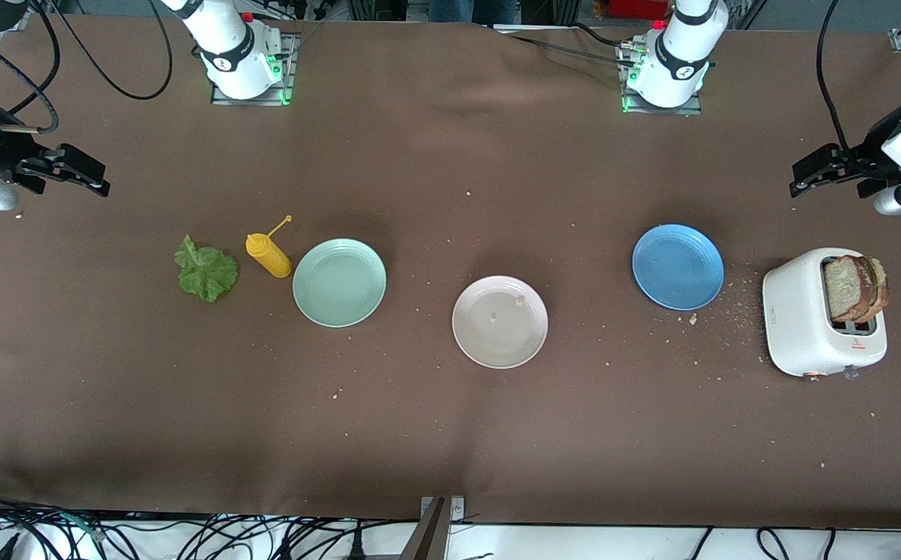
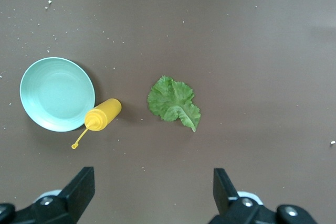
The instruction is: Make sandwich in beige plate with both arms
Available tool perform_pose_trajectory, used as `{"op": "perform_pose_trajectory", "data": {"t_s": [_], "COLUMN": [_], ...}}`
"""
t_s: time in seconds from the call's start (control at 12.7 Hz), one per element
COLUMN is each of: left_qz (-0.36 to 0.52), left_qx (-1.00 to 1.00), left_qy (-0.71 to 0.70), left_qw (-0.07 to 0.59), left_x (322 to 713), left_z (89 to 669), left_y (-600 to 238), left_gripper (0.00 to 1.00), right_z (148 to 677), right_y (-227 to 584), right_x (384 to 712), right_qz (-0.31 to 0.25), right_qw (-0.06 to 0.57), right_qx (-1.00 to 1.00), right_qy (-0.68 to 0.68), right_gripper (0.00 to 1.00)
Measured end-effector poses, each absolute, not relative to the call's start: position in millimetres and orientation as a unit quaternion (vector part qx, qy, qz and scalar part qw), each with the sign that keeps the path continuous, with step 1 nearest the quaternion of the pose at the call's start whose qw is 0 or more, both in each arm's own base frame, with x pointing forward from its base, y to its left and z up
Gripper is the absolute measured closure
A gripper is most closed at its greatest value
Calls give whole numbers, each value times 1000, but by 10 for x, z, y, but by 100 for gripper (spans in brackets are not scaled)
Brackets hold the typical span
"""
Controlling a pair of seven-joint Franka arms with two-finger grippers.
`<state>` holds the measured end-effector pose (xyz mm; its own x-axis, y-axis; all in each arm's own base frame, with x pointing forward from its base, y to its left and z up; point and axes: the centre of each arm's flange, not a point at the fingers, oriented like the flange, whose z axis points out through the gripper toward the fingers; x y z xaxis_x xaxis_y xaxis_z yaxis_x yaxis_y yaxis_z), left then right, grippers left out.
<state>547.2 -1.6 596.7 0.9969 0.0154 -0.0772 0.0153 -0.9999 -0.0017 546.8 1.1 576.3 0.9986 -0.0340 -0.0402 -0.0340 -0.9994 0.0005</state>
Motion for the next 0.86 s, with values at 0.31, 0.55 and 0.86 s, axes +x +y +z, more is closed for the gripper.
{"op": "perform_pose_trajectory", "data": {"t_s": [0.31,0.55,0.86], "left_qz": [39,39,39], "left_qx": [-999,-999,-999], "left_qy": [-8,-7,-7], "left_qw": [1,1,1], "left_x": [5475,5475,5475], "left_z": [5963,5962,5962], "left_y": [-18,-21,-22], "left_gripper": [0,0,0], "right_z": [5633,5576,5547], "right_y": [7,18,97], "right_x": [5523,5552,5533], "right_qz": [32,35,47], "right_qw": [1,1,2], "right_qx": [-999,-999,-999], "right_qy": [17,16,9], "right_gripper": [0,0,0]}}
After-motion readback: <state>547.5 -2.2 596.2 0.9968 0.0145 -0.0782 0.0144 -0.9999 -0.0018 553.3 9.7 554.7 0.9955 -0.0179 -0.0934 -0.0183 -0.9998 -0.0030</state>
